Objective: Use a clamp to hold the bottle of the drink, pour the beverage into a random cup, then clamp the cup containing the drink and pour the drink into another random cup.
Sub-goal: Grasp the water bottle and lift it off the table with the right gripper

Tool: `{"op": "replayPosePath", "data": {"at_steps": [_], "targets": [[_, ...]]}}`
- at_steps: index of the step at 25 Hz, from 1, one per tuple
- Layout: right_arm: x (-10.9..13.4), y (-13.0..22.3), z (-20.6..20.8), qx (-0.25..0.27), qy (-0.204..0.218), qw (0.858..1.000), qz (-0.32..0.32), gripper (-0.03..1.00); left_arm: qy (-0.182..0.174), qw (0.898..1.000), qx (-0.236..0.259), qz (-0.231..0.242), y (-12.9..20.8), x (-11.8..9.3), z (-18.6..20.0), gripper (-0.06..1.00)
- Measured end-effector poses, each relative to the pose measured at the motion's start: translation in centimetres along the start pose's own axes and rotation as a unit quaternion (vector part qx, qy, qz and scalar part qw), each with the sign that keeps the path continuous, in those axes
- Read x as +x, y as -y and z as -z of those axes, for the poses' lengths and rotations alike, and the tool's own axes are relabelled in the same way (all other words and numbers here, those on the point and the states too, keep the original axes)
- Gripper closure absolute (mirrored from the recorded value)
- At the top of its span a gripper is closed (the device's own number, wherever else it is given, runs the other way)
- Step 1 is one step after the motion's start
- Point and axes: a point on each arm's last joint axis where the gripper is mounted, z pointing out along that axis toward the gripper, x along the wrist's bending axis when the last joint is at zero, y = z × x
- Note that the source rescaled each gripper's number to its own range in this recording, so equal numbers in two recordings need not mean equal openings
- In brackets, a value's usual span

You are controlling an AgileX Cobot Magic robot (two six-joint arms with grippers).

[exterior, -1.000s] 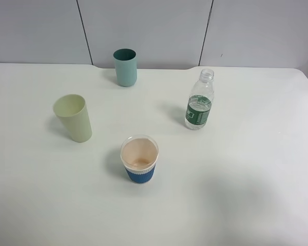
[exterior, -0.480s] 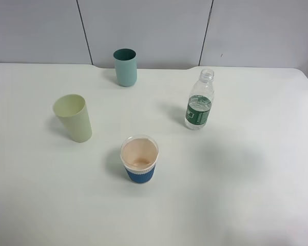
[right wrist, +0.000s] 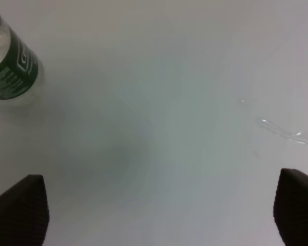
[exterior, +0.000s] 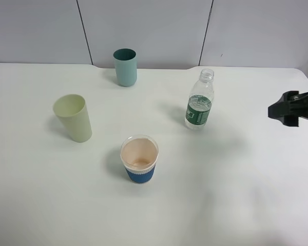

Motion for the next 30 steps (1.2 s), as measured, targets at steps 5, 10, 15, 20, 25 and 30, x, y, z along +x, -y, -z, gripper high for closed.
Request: {"op": "replayPosePath", "data": {"at_steps": [5, 10, 15, 20, 25, 30], "targets": [[1.0, 0.0, -3.5, 0.026, -0.016, 0.999, 0.016, 0.24, 0.000, 1.000, 0.000, 0.000, 0.0, 0.0, 0.0, -0.06], [1.7, 0.0, -6.2, 0.020, -0.025, 0.998, 0.048, 0.24, 0.000, 1.000, 0.000, 0.000, 0.0, 0.0, 0.0, -0.06], [2.1, 0.1, -7.9, 0.009, -0.032, 0.996, 0.084, 0.12, 0.000, 1.000, 0.000, 0.000, 0.0, 0.0, 0.0, -0.06], [2.4, 0.4, -9.5, 0.008, -0.040, 0.993, 0.112, -0.02, 0.000, 1.000, 0.000, 0.000, 0.0, 0.0, 0.0, -0.06], [3.0, 0.5, -11.1, -0.015, -0.068, 0.990, 0.126, -0.03, 0.000, 1.000, 0.000, 0.000, 0.0, 0.0, 0.0, -0.06], [3.7, 1.2, -13.0, -0.022, -0.100, 0.983, 0.152, -0.03, 0.000, 1.000, 0.000, 0.000, 0.0, 0.0, 0.0, -0.06]]}}
